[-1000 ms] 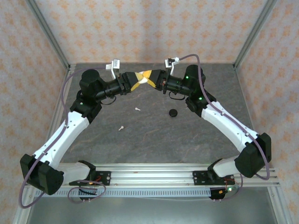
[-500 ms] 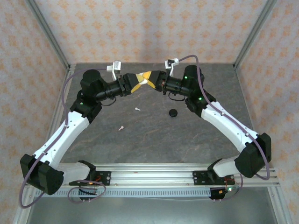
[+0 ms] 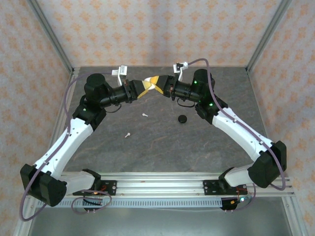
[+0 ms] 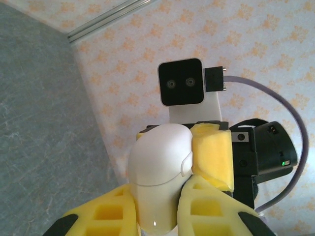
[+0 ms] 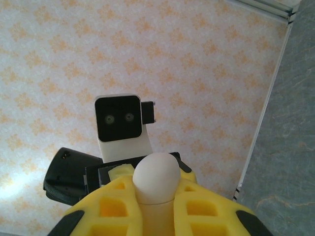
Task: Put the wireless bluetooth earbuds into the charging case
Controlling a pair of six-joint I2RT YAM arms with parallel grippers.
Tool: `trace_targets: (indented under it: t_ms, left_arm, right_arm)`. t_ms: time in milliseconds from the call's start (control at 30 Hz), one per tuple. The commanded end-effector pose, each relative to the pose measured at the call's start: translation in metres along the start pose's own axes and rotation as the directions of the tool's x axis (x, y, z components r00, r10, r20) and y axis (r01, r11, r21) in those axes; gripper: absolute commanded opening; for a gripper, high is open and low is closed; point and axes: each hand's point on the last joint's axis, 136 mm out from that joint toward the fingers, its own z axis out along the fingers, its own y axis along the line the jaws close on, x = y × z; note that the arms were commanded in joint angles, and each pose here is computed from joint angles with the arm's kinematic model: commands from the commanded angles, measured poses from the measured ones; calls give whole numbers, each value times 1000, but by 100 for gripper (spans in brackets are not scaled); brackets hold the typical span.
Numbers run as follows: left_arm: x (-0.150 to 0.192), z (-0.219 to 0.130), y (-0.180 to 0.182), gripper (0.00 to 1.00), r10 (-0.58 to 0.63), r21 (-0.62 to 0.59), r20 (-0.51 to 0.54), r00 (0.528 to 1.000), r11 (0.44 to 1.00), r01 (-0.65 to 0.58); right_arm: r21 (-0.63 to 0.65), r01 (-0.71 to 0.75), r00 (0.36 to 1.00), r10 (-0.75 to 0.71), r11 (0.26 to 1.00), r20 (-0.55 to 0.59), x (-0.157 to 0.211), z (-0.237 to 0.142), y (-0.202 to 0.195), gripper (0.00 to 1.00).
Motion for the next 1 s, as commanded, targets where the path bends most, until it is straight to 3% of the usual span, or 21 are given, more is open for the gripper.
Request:
trace_targets:
  t_ms: [0,100,233,433,600,967]
  left_arm:
    - [14,-11,-29,1,169,49,-38,985,985,-167]
    - [18,-21,-31,0,263,10,-48,964,965,-263]
    - [27,-31,-32,0,375,-17,-90,923,926,-378]
    - [44,-41,-42,0,541,54,-126,831,841,-539]
    - [54,-45,-32,0,601,49,-186,777,796,-604]
    - [65,-41,-22,0,623,101,-233,747,779,-619]
  right_arm:
    - [41,97,995,-95,994,-41,14,-5,8,36]
    - [48,132,990,-130,990,-51,15,-10,13,50]
    - [42,167,983,-163,985,-81,17,-12,19,55]
    - [21,207,963,-200,978,-181,32,-11,27,56]
    - [38,233,946,-217,972,-242,44,-10,25,56]
    - [49,244,911,-211,969,-354,75,-13,23,56]
